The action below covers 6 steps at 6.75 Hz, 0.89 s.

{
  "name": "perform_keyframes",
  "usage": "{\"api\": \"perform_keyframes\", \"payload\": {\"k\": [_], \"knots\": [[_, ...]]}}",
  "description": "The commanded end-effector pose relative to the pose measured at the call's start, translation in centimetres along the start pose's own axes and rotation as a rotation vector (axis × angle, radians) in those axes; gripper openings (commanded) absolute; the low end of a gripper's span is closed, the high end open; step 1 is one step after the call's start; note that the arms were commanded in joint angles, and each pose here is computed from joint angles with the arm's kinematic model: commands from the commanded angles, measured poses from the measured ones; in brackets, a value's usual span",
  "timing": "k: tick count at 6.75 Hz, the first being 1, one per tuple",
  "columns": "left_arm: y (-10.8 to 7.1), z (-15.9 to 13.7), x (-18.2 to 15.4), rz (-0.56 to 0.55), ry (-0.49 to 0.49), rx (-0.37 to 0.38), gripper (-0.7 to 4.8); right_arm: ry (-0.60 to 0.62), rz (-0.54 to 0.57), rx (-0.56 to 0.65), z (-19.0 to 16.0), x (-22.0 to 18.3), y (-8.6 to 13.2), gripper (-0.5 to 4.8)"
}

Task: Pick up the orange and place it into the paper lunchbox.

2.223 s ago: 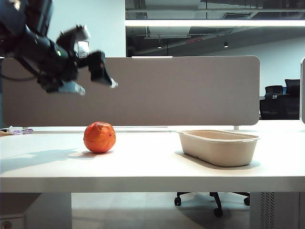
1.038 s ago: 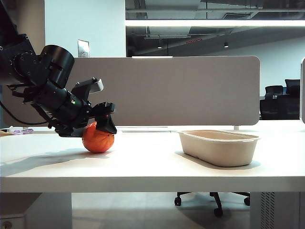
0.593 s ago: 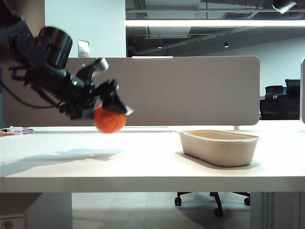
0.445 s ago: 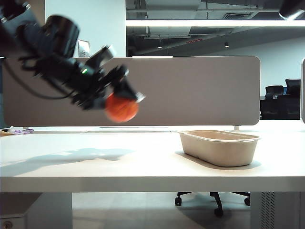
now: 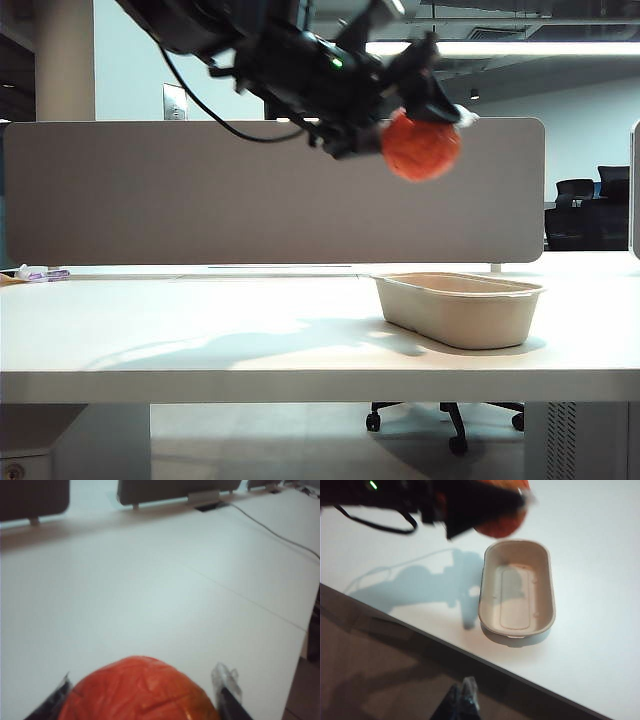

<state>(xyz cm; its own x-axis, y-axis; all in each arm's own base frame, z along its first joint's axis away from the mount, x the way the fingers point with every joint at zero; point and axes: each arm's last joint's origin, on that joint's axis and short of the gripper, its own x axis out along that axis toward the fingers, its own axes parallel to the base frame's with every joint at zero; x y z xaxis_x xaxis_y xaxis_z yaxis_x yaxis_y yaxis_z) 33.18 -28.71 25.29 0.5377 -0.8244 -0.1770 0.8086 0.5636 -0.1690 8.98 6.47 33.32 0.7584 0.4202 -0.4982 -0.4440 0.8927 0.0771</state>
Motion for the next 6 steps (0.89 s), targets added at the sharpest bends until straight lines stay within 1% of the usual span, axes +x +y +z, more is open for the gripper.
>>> {"api": "perform_keyframes", "payload": {"k": [1,2,3,5,6], "knots": [[0.0,-3.7,3.7,0.021,0.131,-0.016,1.82,0.034,-0.010,0.043,-0.3,-0.5,-0.1,-0.01],[0.2,-4.2,4.1,0.023,0.142,-0.018,1.82,0.041,-0.012,0.042,-0.3,-0.5,-0.1,-0.01],[0.8,-6.1,5.6,0.027,0.181,-0.028,1.82,0.054,-0.014,0.040,-0.5,-0.5,-0.2,-0.01],[1.0,-7.0,5.9,0.038,0.203,-0.033,1.87,0.053,-0.015,0.040,-0.4,-0.5,-0.2,-0.01],[1.0,-7.0,5.9,0.035,0.204,-0.031,2.84,0.055,-0.018,0.040,-0.4,-0.5,-0.2,-0.01]]}}
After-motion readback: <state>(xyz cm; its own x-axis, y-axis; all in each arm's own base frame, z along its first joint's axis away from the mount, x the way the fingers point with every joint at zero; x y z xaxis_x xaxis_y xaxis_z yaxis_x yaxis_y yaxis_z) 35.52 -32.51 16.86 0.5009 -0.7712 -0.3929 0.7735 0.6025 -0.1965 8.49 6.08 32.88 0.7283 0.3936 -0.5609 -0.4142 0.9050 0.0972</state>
